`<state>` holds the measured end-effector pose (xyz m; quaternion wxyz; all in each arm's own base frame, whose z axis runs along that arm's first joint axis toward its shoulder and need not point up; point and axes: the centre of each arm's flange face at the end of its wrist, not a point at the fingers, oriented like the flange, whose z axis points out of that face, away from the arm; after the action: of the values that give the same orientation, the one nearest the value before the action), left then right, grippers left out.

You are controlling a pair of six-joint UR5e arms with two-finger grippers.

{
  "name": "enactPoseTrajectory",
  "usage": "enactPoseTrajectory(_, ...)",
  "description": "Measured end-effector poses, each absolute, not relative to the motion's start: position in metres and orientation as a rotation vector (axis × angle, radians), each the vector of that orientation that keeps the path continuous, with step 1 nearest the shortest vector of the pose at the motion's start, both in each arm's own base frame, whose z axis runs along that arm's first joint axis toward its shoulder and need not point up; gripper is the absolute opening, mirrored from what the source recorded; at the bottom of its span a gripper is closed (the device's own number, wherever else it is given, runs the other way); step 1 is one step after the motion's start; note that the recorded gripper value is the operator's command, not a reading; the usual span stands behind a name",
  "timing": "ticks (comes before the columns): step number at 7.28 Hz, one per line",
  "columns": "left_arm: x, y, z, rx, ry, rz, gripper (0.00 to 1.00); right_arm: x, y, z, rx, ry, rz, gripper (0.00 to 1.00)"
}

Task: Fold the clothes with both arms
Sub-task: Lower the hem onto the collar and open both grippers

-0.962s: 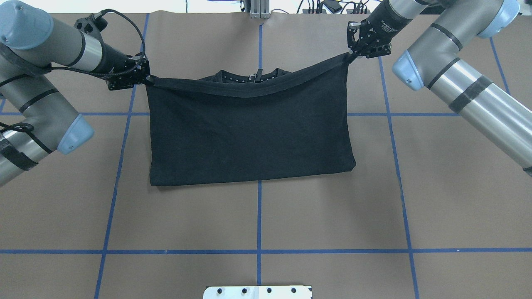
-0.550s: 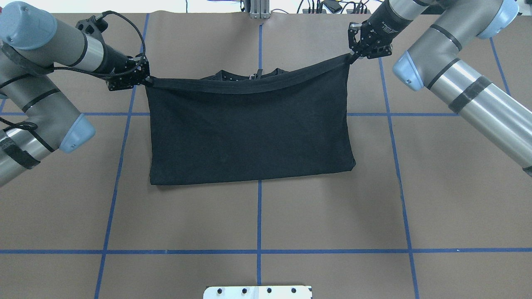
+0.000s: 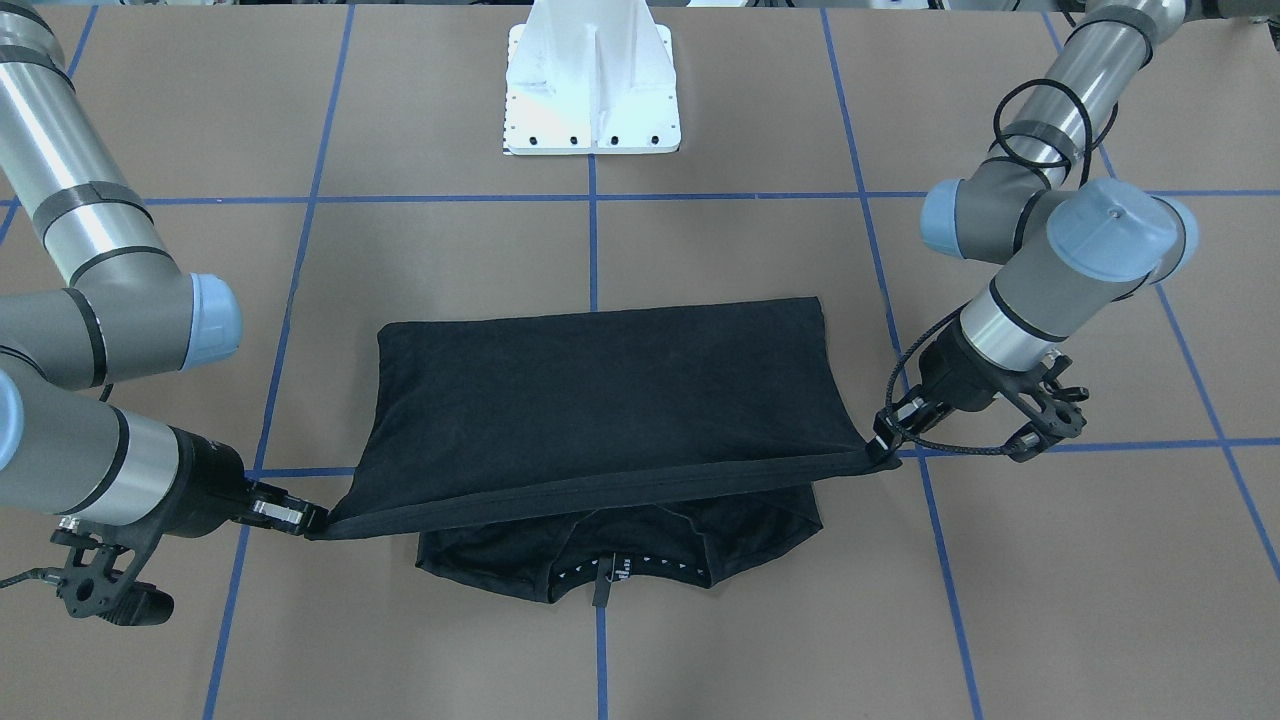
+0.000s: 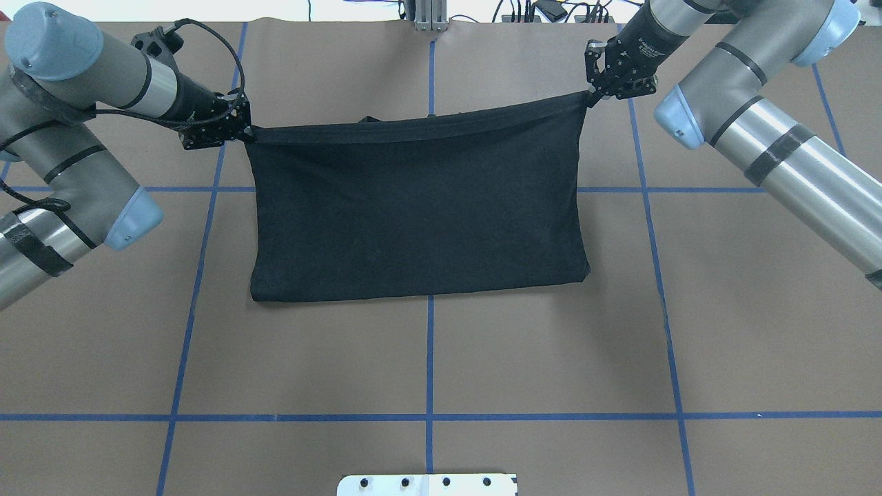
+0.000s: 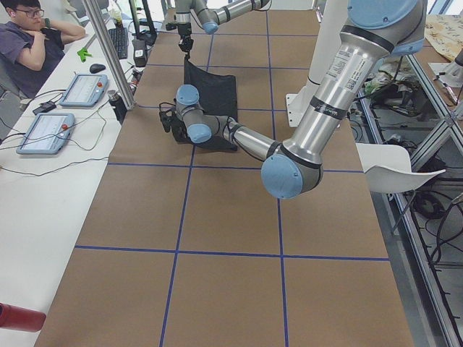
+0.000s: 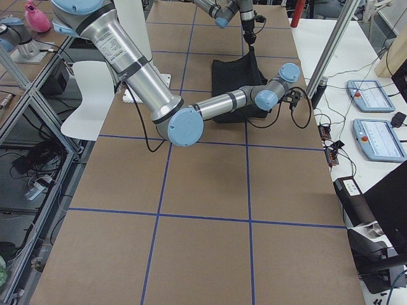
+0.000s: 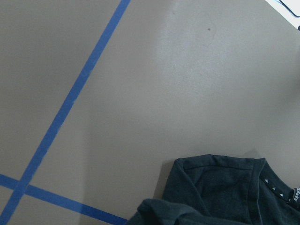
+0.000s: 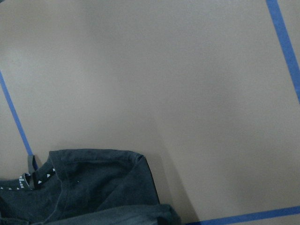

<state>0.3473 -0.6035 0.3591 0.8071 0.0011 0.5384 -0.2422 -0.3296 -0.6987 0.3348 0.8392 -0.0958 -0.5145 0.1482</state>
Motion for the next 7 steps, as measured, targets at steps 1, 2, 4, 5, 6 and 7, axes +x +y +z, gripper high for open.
enactPoseTrajectory(1, 0.348, -0.604, 0.356, 0.004, 1.155, -0.518, 0.0, -0.331, -0.701, 0.326, -0.197, -1.094, 0.311, 0.0)
enactPoseTrajectory(2, 0.347, -0.605, 0.352, 0.008, 1.16, -0.517, 0.0, -0.332, -0.702, 0.319, -0.193, -1.099, 0.307, 0.0)
enactPoseTrajectory(4, 0.347, -0.605, 0.347, 0.014, 1.168, -0.514, 0.38, -0.333, -0.702, 0.311, -0.183, -1.107, 0.296, 0.39)
enactPoseTrajectory(5, 0.346, -0.606, 0.344, 0.019, 1.172, -0.513, 0.99, -0.333, -0.702, 0.311, -0.182, -1.108, 0.294, 0.99)
enactPoseTrajectory(6, 0.344, -0.608, 0.339, 0.037, 1.176, -0.518, 1.0, -0.334, -0.702, 0.312, -0.181, -1.108, 0.293, 1.0)
enactPoseTrajectory(7, 0.342, -0.611, 0.336, 0.066, 1.175, -0.53, 1.0, -0.334, -0.701, 0.314, -0.179, -1.106, 0.292, 1.0)
